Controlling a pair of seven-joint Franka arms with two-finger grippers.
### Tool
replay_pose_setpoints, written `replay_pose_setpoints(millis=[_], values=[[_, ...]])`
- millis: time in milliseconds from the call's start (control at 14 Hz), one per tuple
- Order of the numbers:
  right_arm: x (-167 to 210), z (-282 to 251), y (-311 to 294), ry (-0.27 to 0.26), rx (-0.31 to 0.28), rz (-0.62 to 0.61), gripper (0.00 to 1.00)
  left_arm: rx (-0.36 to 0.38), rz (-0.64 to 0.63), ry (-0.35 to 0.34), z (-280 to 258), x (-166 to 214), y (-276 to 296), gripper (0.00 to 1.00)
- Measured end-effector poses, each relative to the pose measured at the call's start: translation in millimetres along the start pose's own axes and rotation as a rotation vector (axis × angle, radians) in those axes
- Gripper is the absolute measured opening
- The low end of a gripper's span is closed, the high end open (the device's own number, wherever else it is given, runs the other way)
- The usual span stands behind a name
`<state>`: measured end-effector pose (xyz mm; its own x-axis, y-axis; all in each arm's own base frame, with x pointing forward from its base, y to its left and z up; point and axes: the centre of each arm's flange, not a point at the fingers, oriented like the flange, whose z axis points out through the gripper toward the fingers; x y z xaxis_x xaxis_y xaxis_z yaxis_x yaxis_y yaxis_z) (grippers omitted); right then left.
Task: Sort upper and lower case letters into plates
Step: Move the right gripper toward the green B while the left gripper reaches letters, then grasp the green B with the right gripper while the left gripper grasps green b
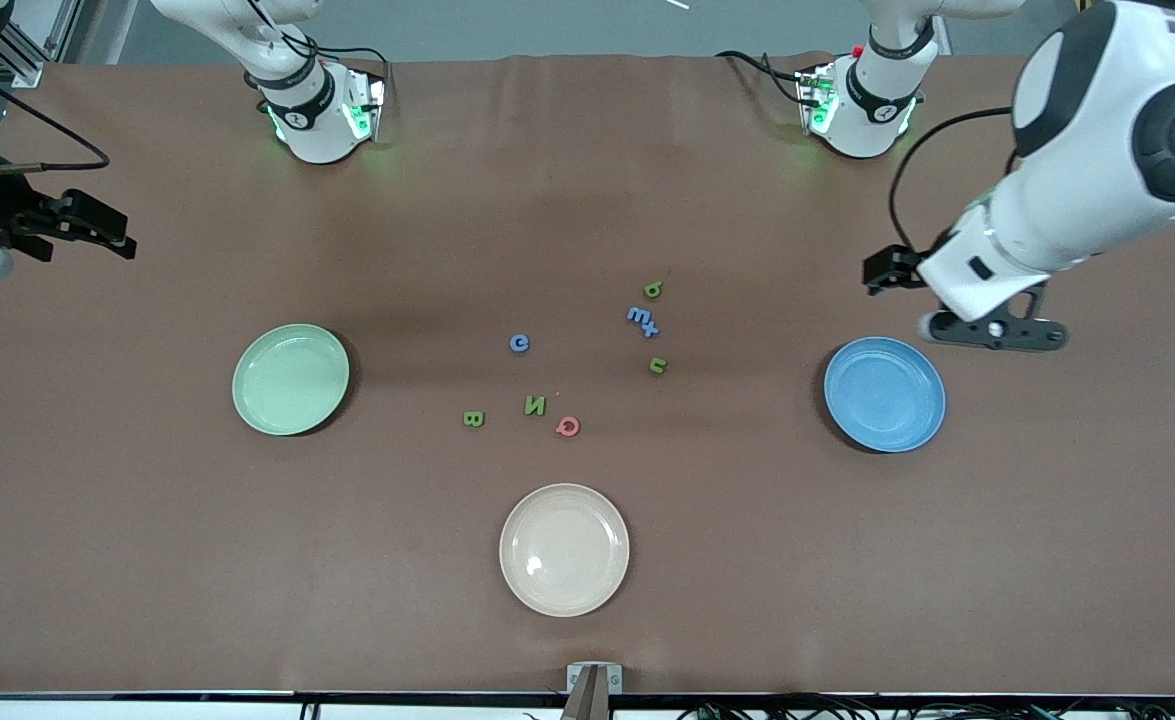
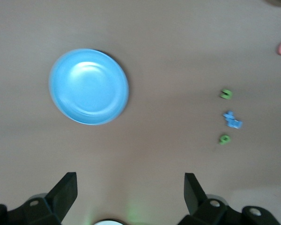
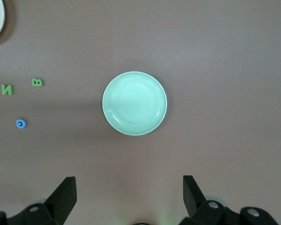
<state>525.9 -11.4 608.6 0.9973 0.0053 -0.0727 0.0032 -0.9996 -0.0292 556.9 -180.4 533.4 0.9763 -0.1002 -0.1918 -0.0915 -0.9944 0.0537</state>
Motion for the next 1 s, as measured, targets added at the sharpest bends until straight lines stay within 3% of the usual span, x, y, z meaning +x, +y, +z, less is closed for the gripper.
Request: replay_pose_setpoints(millis=[358, 645, 788, 1003], values=[[17, 22, 2, -0.021, 0.0, 0.003, 1.0, 0.001, -0.106, -0.044, 46, -27, 92, 1.0], [71, 96, 3, -0.122, -0.001, 0.004, 1.0, 0.018, -0.258, -0.051, 100, -47, 140, 0.99], [84, 115, -18, -0.14, 0.006, 0.02, 1.0, 0.026, -0.351, -0.051, 128, -59, 160, 0.99], [97, 139, -87, -0.121, 0.032, 0.1, 1.0, 0.016, -0.402, -0.03, 177, -73, 184, 0.97]])
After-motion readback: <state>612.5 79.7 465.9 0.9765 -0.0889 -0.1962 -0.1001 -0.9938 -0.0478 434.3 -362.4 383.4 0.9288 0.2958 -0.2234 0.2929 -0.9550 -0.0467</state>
